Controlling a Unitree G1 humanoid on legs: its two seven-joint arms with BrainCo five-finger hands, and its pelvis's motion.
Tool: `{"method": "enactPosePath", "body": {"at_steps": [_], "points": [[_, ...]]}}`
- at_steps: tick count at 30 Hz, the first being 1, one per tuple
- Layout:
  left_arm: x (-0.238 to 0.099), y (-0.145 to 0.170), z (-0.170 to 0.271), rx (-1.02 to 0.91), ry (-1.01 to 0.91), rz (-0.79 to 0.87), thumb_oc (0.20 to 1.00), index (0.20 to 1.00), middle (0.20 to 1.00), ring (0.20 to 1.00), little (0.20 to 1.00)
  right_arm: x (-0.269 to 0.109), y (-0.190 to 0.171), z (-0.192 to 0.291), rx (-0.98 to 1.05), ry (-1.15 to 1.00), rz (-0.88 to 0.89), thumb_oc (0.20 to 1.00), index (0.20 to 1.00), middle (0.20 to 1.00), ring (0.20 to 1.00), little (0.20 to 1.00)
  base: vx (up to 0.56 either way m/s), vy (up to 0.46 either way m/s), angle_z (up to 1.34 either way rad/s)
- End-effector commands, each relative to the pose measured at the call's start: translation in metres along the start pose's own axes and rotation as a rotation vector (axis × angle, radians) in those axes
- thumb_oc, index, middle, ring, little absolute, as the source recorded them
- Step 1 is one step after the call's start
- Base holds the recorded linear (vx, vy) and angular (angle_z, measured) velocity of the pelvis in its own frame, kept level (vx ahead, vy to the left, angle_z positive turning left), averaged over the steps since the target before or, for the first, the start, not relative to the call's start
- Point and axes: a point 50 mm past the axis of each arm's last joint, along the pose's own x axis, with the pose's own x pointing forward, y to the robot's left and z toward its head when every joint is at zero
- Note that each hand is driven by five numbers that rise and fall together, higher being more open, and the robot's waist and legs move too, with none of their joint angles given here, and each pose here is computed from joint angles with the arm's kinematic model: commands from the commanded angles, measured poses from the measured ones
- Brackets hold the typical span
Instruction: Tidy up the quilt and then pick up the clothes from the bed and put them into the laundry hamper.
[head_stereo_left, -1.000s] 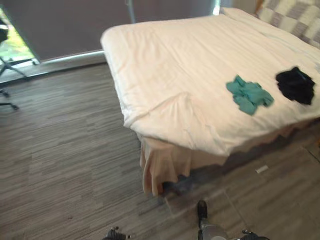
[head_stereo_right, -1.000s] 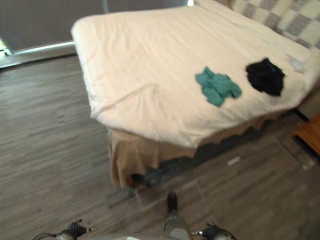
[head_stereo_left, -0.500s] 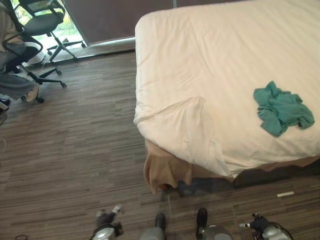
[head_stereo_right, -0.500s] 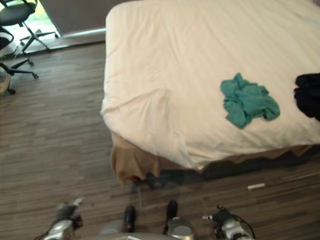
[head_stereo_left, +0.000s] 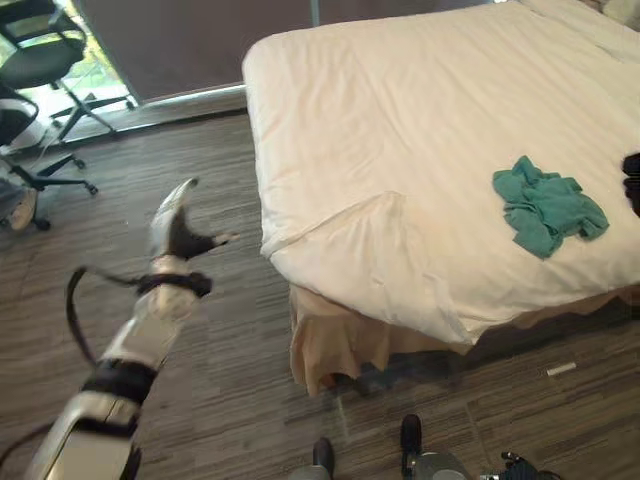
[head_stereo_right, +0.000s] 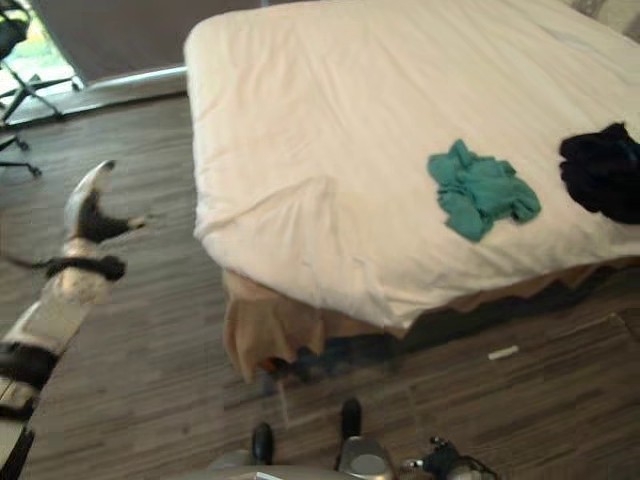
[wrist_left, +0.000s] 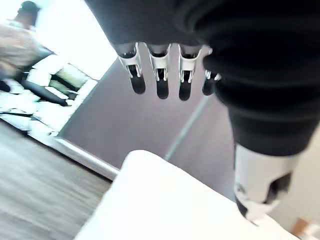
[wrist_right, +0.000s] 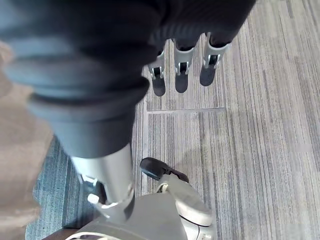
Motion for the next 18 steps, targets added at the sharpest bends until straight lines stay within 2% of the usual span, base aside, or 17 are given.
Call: {"method": "enactPosePath", "body": {"at_steps": [1,6,9,12,13,14,15,16,18], "points": [[0.042,0.021,0.034,0.214,-0.113,0.043,1.000,1.000,1.000,1.000,1.000,0.002,-0.008,0.004,-0.028,0.015,-0.023,1.000,1.000,1.000,1.000,1.000,-0.12,0.048,-0.28],[0.085,0.030,0.079,0.520,-0.202,0.057,1.000,1.000,1.000,1.000,1.000,0.005,-0.023,0.036,-0.022,-0.085,-0.073,1.000,1.000,1.000,1.000,1.000,-0.16,0.038,-0.38],[0.102,0.033,0.082,0.668,-0.125,0.032,1.000,1.000,1.000,1.000,1.000,0.005,-0.025,0.057,0.013,-0.161,-0.090,1.000,1.000,1.000,1.000,1.000,-0.10,0.010,-0.28],[0.101,0.022,0.069,0.747,-0.056,-0.042,1.000,1.000,1.000,1.000,1.000,0.005,-0.026,0.066,0.050,-0.193,-0.095,1.000,1.000,1.000,1.000,1.000,-0.04,0.009,-0.25],[0.095,0.013,0.055,0.787,-0.008,-0.101,0.931,0.931,0.931,0.931,0.931,0.005,-0.025,0.068,0.071,-0.201,-0.091,1.000,1.000,1.000,1.000,1.000,-0.01,0.012,-0.29],[0.089,0.003,0.042,0.812,0.040,-0.162,0.824,0.824,0.824,0.824,0.824,0.005,-0.024,0.069,0.099,-0.205,-0.087,1.000,1.000,1.000,1.000,1.000,0.02,0.008,-0.18],[0.080,-0.007,0.026,0.818,0.095,-0.226,0.495,0.495,0.495,0.495,0.495,0.005,-0.023,0.068,0.140,-0.209,-0.082,1.000,1.000,1.000,1.000,1.000,0.01,-0.001,-0.15],[0.080,-0.008,0.026,0.817,0.095,-0.227,0.206,0.206,0.206,0.206,0.206,0.005,-0.023,0.068,0.140,-0.208,-0.082,1.000,1.000,1.000,1.000,1.000,0.04,0.002,-0.08],[0.047,-0.035,-0.016,0.789,0.224,-0.378,0.200,0.200,0.200,0.200,0.200,0.003,-0.031,0.070,0.248,-0.236,-0.102,1.000,1.000,1.000,1.000,1.000,0.04,0.007,-0.08]]}}
